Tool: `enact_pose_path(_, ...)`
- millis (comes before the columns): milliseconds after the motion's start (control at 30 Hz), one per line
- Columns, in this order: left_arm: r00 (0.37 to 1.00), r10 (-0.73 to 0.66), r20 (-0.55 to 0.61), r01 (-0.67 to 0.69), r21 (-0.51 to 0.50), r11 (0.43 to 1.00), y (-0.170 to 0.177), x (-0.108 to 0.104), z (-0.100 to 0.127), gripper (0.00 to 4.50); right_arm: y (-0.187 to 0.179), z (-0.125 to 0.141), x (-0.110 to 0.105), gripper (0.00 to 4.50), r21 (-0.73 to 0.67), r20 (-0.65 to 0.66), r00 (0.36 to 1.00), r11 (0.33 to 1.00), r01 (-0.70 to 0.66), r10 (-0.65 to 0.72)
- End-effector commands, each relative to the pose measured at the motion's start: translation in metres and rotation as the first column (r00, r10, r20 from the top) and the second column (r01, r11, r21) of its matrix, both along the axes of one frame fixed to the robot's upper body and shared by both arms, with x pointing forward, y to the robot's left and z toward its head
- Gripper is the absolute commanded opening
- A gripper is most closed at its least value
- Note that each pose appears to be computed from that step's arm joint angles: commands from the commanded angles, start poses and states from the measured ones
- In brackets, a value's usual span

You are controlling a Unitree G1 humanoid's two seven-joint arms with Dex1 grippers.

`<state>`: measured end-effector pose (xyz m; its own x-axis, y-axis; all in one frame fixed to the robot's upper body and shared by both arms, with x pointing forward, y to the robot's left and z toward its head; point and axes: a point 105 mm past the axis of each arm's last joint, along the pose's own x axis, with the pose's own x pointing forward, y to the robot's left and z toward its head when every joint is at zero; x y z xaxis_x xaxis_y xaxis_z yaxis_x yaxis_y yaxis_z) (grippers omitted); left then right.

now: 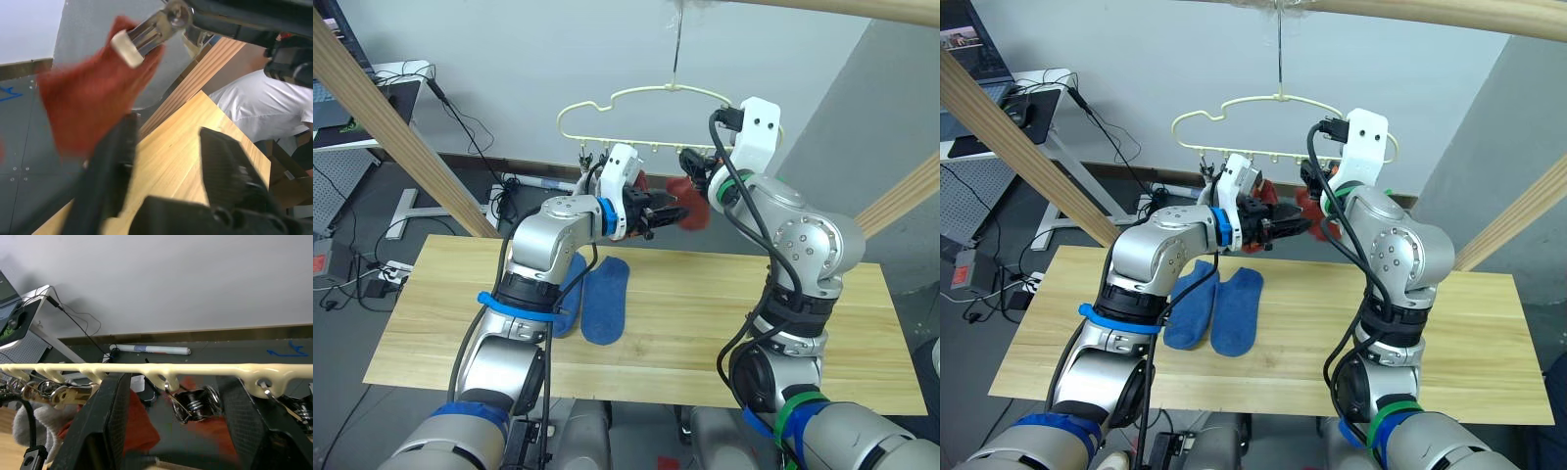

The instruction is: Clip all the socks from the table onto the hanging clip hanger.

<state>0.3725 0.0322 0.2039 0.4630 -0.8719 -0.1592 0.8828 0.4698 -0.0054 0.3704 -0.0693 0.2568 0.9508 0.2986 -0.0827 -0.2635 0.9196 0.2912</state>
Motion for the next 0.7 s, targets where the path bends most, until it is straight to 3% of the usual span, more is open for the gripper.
enact_pose_path(33, 0.998, -0.052, 0.035, 0.052, -0.001, 0.999, -0.005, -0.013, 0.009, 3.57, 0.005, 0.008, -0.016, 2.77, -0.045, 0.049, 0.996, 0.996, -0.078, 0.08)
enact_pose_path(133, 0.997, -0.078, 0.029, 0.077, 0.011, 0.997, -0.005, -0.021, 0.007, 4.46, 0.003, 0.001, -0.026, 2.77, -0.123, 0.039, 0.992, 0.985, -0.117, 0.122)
enact_pose_path(700, 0.986, -0.063, 0.155, 0.064, 0.003, 0.998, 0.036, -0.058, 0.017, 4.46, -0.022, -0.022, -0.062, 2.77, -0.315, 0.069, 0.983, 0.939, -0.139, 0.168)
